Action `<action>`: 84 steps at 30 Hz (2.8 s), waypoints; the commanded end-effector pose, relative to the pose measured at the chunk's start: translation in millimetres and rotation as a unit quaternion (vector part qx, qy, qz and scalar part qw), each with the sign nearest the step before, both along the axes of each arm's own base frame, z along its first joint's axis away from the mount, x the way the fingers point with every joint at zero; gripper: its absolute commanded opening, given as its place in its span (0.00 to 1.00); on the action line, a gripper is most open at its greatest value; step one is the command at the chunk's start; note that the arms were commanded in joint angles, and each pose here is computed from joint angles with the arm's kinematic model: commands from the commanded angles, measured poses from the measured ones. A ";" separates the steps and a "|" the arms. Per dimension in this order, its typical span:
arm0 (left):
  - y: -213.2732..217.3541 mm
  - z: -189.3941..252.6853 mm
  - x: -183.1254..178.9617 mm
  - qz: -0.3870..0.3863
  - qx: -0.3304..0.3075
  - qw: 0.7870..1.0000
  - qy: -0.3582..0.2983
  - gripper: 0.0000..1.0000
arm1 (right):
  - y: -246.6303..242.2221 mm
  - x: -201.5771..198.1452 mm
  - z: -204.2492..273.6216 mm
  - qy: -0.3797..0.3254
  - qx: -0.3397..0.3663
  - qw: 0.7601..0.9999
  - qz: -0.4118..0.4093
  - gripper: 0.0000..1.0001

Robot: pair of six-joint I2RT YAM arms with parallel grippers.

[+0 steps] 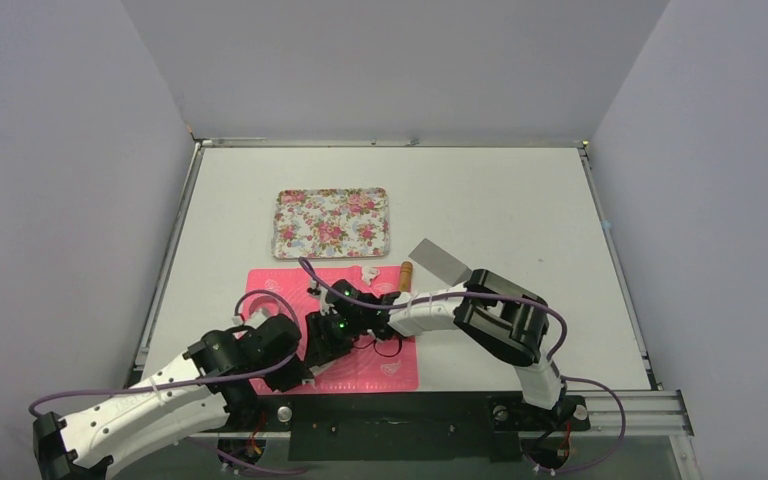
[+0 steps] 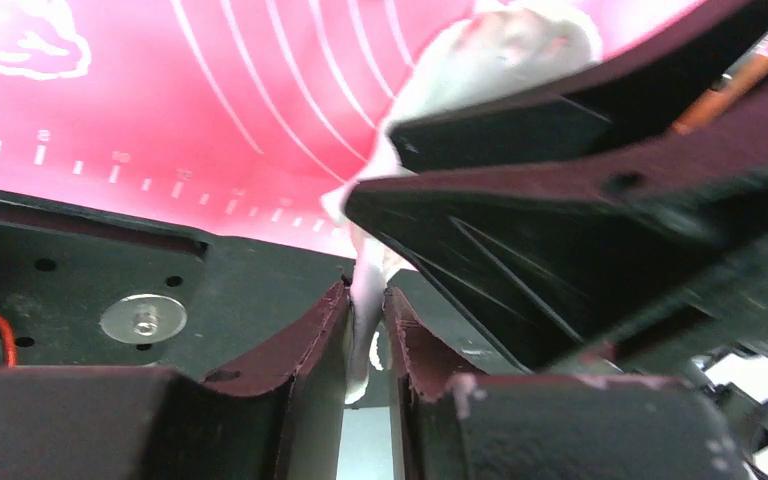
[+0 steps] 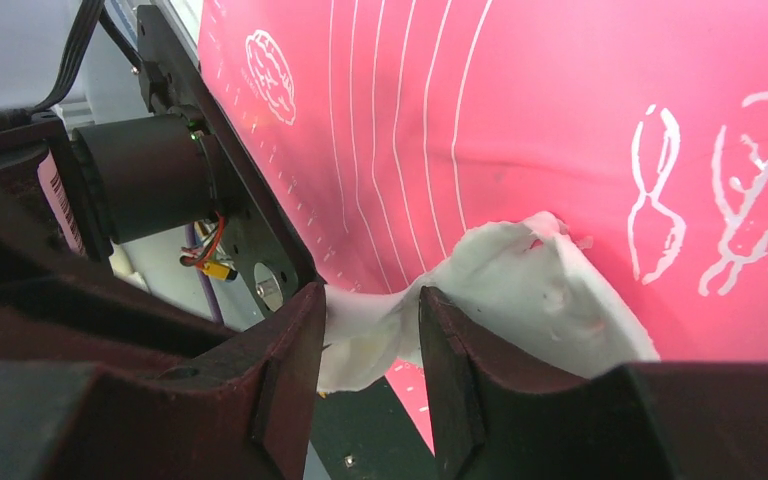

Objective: Roll out the dumpling wrappers from the dough
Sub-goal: Remove the dumpling wrapper from the work surface.

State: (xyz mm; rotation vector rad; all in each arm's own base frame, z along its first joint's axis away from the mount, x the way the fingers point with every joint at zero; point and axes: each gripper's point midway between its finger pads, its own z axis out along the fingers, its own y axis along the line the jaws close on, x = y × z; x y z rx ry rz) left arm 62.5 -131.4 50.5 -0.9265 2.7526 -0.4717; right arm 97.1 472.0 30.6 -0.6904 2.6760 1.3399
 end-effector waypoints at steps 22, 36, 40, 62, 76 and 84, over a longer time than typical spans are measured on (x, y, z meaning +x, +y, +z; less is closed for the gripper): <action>-115.7 103.3 3.3 -0.286 -0.177 0.931 -0.144 0.17 | -1.7 38.4 9.8 -0.030 -0.001 0.999 -0.044 0.37; -112.9 87.4 -4.8 -0.308 -0.101 0.938 -0.119 0.18 | 4.7 34.6 54.1 -0.005 0.090 0.996 -0.019 0.37; -101.3 81.9 -1.3 -0.282 -0.082 0.949 -0.116 0.18 | -0.5 47.2 87.6 0.001 0.148 0.988 -0.035 0.40; -9.4 26.3 2.6 -0.077 0.075 0.994 -0.021 0.21 | -112.9 68.7 37.2 -0.145 -0.039 0.985 -0.086 0.52; -19.3 -18.2 39.2 -0.052 0.076 0.996 0.016 0.35 | -119.5 42.3 59.0 -0.258 -0.030 0.965 -0.028 0.52; -23.3 -20.3 37.1 -0.039 0.047 0.998 0.033 0.50 | -75.6 13.0 61.6 -0.343 0.008 0.939 0.002 0.48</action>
